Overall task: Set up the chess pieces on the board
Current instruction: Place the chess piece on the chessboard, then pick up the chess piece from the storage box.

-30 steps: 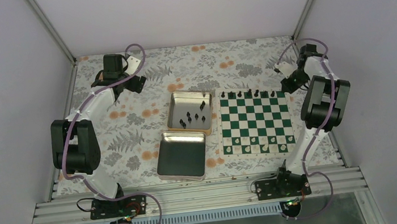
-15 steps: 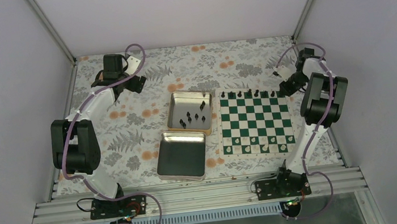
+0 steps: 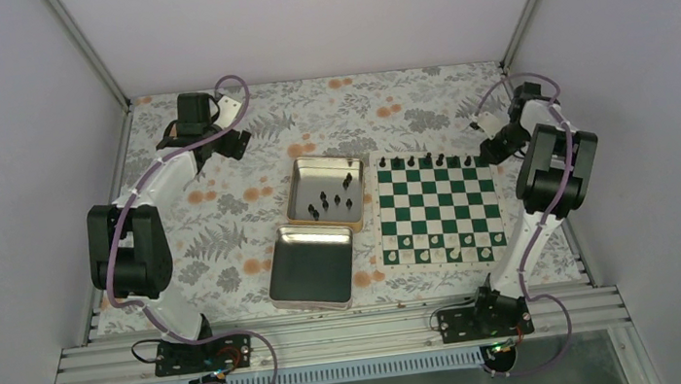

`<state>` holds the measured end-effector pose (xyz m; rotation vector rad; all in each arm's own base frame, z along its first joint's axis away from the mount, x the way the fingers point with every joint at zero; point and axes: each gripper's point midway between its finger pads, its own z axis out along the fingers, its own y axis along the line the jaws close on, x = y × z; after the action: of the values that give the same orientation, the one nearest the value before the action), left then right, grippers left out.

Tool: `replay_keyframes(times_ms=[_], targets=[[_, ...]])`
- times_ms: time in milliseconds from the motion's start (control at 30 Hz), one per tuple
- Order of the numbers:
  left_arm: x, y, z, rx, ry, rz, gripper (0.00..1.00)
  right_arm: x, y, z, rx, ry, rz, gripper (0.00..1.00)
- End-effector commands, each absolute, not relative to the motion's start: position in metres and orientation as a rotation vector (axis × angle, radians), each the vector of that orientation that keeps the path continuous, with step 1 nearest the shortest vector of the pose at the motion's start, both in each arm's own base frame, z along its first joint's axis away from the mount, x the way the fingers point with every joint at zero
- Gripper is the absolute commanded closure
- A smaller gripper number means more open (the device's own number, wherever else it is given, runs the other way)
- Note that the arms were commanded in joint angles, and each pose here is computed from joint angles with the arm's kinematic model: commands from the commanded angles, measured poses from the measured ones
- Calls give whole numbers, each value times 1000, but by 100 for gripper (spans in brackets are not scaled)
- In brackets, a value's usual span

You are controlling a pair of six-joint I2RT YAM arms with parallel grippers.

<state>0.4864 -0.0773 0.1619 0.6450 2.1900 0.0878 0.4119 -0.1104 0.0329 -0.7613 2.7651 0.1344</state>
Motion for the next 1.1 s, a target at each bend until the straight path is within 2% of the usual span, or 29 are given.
replay_keyframes(times_ms=[0,133,367,500,600,767,967,1067], targets=[[491,-80,166,645,2174,75,0,416,-119,33,-753,2743,141,74],[490,-80,164,648,2181,69,0,417,-120,45,-748,2722,121,62],[489,-80,167,647,2174,70,0,424,-108,99,-779,2638,65,61],[490,-81,168,647,2171,69,0,432,-71,137,-879,2569,34,60],[490,-81,168,646,2168,71,0,439,-18,167,-999,2479,45,59],[489,-81,166,648,2169,71,0,444,108,204,-1251,2268,167,59],[489,-81,164,648,2170,66,0,422,245,183,-1546,2084,300,67],[489,-82,164,648,2167,58,0,399,291,160,-1683,1999,327,64]])
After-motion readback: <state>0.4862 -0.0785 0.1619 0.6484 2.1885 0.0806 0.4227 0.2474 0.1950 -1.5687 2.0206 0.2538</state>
